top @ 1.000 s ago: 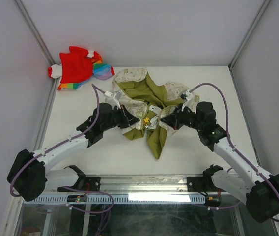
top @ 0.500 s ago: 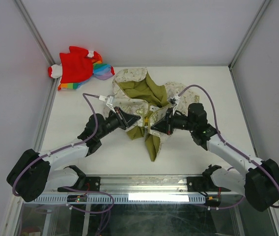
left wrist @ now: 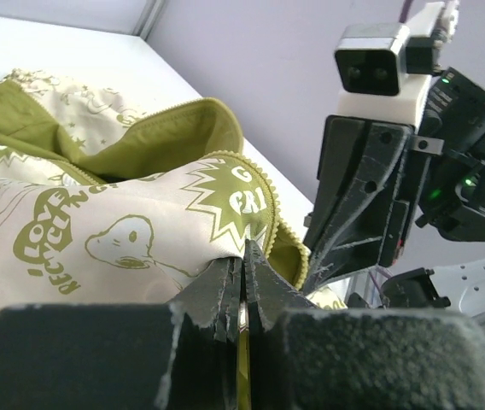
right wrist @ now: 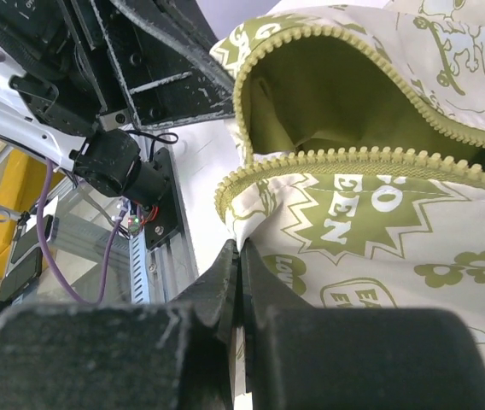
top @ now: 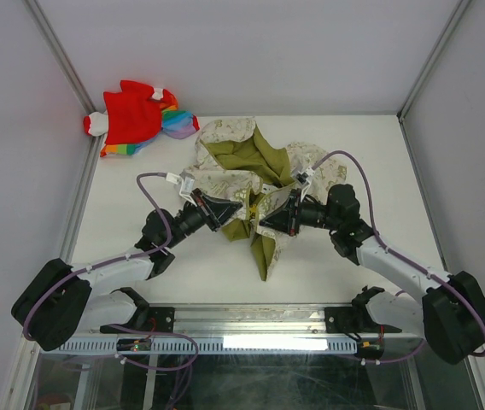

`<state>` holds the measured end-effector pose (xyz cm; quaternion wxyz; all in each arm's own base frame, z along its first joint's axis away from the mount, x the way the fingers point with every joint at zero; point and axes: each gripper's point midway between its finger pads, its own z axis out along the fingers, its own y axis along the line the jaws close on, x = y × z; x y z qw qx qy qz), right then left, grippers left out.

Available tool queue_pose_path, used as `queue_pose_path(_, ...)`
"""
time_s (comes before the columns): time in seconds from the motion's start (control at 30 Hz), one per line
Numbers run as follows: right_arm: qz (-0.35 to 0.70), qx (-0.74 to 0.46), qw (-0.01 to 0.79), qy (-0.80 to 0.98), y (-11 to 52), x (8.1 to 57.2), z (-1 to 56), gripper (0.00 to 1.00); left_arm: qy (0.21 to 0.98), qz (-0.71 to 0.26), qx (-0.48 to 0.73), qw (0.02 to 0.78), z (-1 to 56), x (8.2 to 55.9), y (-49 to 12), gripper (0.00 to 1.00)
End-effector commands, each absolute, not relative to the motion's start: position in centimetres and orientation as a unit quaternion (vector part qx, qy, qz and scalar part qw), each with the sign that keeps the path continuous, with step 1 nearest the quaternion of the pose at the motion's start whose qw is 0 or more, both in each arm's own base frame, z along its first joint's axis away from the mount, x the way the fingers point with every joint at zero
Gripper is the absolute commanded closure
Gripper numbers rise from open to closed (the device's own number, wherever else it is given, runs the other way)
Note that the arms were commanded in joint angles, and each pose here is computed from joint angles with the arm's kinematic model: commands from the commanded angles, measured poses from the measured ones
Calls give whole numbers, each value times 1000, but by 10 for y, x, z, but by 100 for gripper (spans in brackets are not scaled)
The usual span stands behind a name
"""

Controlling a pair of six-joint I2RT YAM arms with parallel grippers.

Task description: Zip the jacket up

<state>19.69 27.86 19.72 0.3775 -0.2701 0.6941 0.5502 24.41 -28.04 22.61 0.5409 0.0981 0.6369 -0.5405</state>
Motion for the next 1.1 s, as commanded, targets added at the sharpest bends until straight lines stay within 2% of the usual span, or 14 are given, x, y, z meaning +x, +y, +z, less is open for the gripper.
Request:
queue_pose_path(0.0, 568, -282, 408, 657, 284, 198, 219, 100, 562, -556, 142, 595, 266, 229, -280, 100)
queue_pose_path(1.07, 586, -273, 410, 643, 288, 198, 224, 100, 555, -564, 145, 594, 266, 224, -282, 100)
